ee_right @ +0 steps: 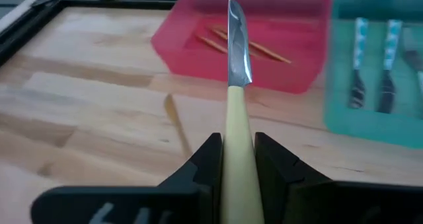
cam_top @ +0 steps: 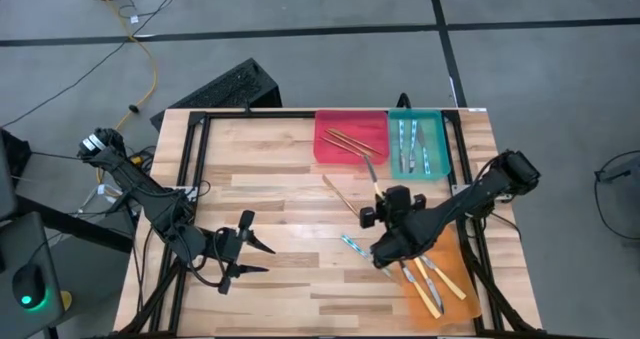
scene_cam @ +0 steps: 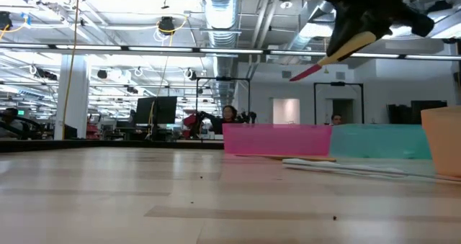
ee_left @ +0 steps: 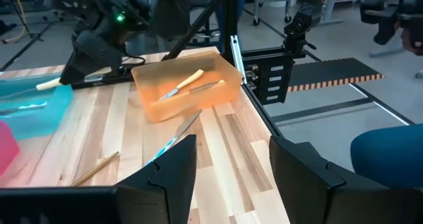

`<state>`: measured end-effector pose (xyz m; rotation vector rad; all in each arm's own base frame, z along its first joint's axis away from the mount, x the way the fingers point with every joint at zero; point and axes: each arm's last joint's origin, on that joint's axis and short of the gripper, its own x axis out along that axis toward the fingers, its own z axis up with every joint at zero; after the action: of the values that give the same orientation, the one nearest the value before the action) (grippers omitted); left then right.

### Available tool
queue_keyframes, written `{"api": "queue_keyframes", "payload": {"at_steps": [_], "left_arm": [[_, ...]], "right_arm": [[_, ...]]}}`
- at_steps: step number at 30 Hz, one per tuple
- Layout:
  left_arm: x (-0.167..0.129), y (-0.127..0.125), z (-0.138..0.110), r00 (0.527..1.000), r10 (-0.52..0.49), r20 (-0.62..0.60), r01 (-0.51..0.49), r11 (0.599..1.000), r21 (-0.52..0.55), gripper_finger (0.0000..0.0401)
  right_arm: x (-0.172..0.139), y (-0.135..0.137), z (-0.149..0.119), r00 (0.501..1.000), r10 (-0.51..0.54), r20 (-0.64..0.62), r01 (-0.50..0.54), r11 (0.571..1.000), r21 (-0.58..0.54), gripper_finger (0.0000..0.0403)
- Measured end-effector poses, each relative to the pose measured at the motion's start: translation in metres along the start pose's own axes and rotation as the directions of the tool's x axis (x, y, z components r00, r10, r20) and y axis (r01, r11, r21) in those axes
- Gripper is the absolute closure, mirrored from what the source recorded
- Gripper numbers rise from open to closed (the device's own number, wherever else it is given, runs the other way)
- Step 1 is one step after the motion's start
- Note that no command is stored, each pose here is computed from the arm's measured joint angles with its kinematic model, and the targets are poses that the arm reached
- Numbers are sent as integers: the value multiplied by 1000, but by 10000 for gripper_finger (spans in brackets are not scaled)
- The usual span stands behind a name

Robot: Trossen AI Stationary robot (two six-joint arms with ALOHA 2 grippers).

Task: Sort silverware by color (type)
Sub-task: Put the yellow knife into the orange bin

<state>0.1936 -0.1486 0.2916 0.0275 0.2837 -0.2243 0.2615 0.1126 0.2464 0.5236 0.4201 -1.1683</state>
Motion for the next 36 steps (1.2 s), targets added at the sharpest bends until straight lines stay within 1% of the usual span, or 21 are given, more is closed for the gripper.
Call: {"api": "queue_keyframes", "payload": {"at_steps": [5, 13, 17, 22, 25, 32, 34, 36], "left_arm": [[0, 0, 0, 1000, 3, 0, -3, 1000, 0, 228], [0, 0, 0, 1000, 5, 1, -5, 1000, -2, 228], [0, 0, 0, 1000, 11, 2, -11, 1000, -2, 228], [0, 0, 0, 1000, 11, 2, -11, 1000, -7, 228], [0, 0, 0, 1000, 12, 2, -12, 1000, -12, 228], [0, 0, 0, 1000, 11, 2, -11, 1000, -12, 228], [0, 0, 0, 1000, 12, 2, -12, 1000, -12, 228], [0, 0, 0, 1000, 12, 1, -12, 1000, -12, 228]], "right_arm": [[2, -7, 3, 997, -75, -30, 75, 997, -14, 322], [2, -12, 4, 991, -123, -49, 121, 992, -32, 322], [1, -15, 4, 984, -160, -80, 156, 986, -50, 322], [-5, -20, 1, 977, -187, -103, 181, 981, -65, 322], [-11, -22, -1, 977, -179, -114, 173, 983, -63, 322], [-41, -38, 12, 985, -58, -163, 60, 998, 3, 322], [-50, -45, 16, 974, -38, -223, 41, 999, 9, 322], [-58, -52, 19, 947, -45, -317, 43, 999, -13, 322]]}}
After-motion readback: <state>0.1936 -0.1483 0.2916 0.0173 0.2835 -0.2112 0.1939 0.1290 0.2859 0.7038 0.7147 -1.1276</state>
